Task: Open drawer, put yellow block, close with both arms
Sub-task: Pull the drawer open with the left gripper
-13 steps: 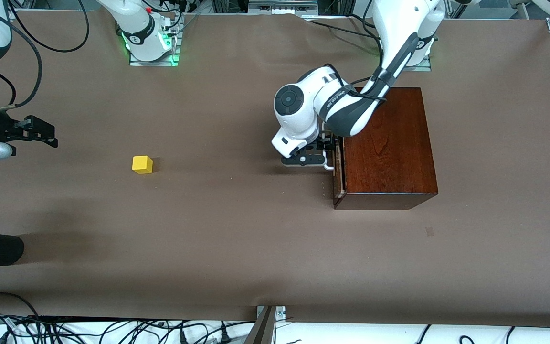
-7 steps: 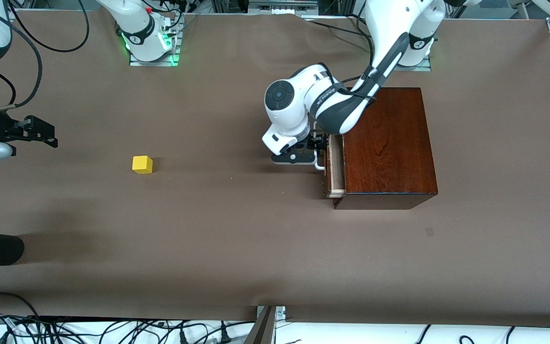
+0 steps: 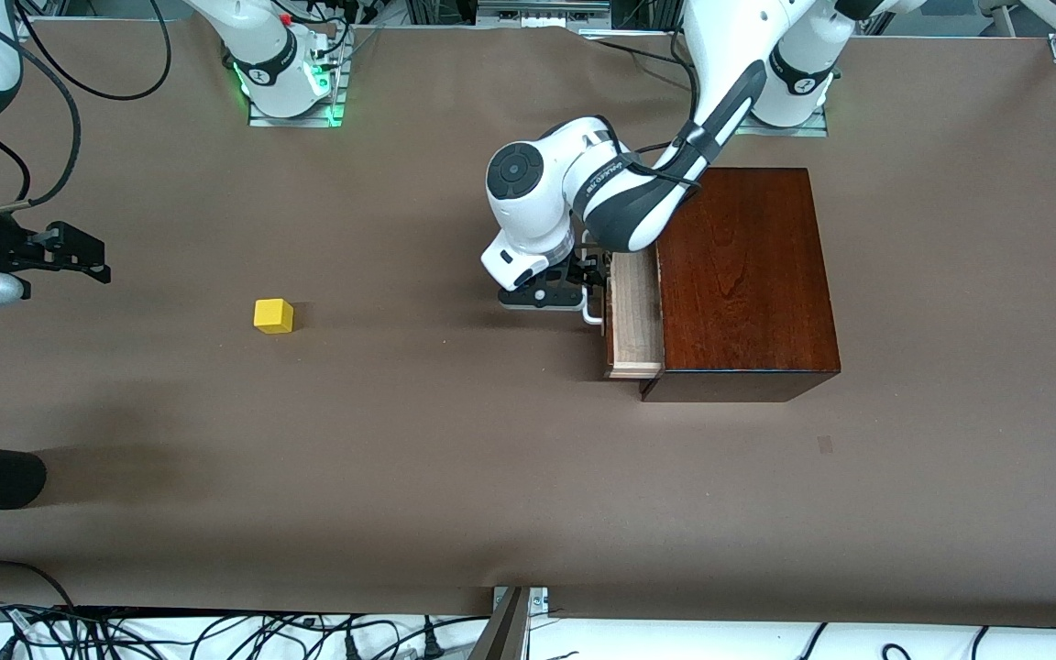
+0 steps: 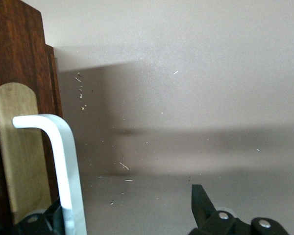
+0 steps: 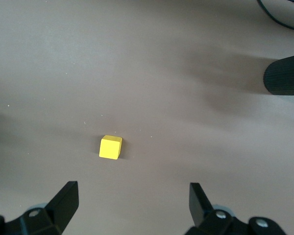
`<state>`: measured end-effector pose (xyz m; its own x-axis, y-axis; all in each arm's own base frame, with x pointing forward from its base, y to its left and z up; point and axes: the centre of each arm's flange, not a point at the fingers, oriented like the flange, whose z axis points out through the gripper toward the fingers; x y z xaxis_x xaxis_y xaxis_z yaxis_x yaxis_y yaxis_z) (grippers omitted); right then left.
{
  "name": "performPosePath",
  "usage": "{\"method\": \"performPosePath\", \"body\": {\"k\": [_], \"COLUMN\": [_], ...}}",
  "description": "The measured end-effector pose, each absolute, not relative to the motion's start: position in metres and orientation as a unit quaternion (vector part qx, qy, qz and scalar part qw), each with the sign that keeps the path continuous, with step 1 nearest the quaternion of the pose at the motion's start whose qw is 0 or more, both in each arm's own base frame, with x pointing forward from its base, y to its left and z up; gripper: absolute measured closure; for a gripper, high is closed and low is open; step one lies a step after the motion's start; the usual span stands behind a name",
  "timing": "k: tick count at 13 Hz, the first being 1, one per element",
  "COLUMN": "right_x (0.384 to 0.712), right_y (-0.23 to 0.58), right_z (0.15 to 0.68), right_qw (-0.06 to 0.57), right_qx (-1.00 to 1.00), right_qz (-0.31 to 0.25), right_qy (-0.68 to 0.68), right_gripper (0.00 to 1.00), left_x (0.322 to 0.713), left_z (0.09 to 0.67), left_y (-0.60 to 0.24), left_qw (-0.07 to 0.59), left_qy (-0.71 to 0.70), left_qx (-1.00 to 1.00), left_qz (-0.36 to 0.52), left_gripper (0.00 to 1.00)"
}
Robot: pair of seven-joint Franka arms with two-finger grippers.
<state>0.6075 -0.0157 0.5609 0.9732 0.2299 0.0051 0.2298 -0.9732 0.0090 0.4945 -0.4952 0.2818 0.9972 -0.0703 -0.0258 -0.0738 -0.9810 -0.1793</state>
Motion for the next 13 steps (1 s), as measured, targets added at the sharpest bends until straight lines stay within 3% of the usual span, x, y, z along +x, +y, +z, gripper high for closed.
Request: {"method": "performPosePath", "body": {"k": [13], "right_x": [0.6078], "right_y": [-0.0157], "right_z": [0.5554], "right_qw": [0.003], "right_qx": [0.993], "right_qz": [-0.006], "right_qy": [0.116], "right_gripper": [0.0], "left_x": [0.489], "left_z": [0.2734], "left_y": [-0.5037], "left_qw": [0.107], "left_qy": [0.049], "left_qx": [-0.993], "left_qz": [0.0], "left_gripper": [0.0]}}
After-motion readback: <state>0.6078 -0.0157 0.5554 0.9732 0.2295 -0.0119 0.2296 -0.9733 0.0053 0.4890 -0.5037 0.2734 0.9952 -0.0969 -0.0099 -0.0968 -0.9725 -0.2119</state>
